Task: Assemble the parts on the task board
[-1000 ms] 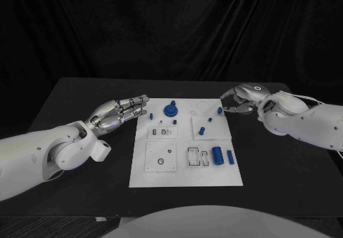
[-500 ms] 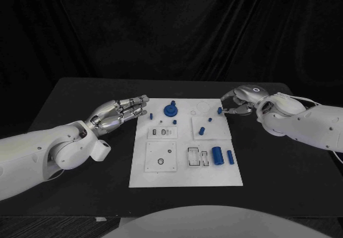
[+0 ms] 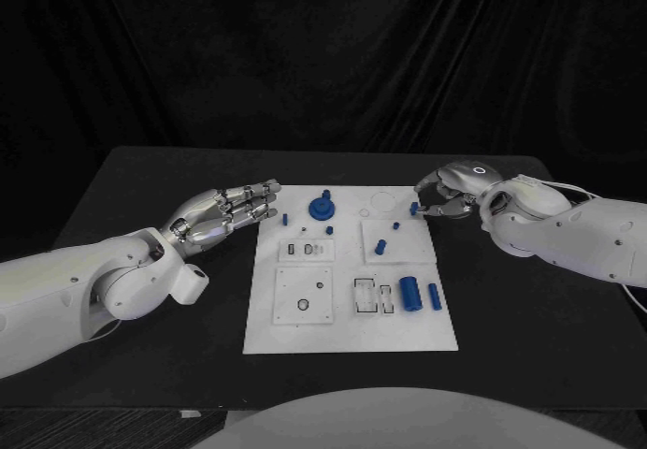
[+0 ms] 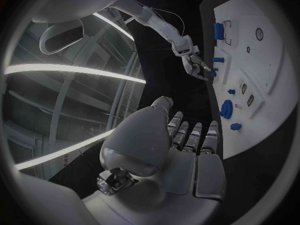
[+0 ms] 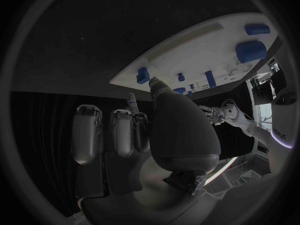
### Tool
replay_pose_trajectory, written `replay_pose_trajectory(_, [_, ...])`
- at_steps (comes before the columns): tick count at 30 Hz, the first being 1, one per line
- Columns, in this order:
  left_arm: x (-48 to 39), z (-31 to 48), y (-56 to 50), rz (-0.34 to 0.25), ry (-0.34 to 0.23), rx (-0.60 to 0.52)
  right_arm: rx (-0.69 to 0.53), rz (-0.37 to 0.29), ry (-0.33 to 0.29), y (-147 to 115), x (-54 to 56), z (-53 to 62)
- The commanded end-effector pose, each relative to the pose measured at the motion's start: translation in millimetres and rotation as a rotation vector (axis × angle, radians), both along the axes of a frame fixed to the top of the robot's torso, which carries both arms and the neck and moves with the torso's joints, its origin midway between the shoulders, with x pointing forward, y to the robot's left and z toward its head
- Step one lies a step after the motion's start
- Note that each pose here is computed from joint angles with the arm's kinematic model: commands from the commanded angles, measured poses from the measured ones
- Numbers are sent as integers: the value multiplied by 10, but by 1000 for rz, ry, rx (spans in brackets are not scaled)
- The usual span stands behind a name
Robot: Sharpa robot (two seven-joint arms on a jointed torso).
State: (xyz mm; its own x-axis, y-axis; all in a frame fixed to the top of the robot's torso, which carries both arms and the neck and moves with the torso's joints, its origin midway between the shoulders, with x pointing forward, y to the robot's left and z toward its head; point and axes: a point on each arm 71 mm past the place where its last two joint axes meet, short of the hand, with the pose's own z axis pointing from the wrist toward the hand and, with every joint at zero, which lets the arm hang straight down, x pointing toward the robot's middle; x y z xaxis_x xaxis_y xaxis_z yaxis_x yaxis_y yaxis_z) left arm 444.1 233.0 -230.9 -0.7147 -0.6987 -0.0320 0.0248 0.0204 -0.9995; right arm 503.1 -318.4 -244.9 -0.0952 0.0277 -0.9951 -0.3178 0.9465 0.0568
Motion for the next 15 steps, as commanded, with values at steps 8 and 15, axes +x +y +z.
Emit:
replay_pose_trajectory(8, [-10,1,-22,-16,1,-15,-15,-24,27,5,12,-54])
replay_pose_trajectory(15, [-10,-2,-21,-17,3,-14,-18,-26,34,16,19,-74])
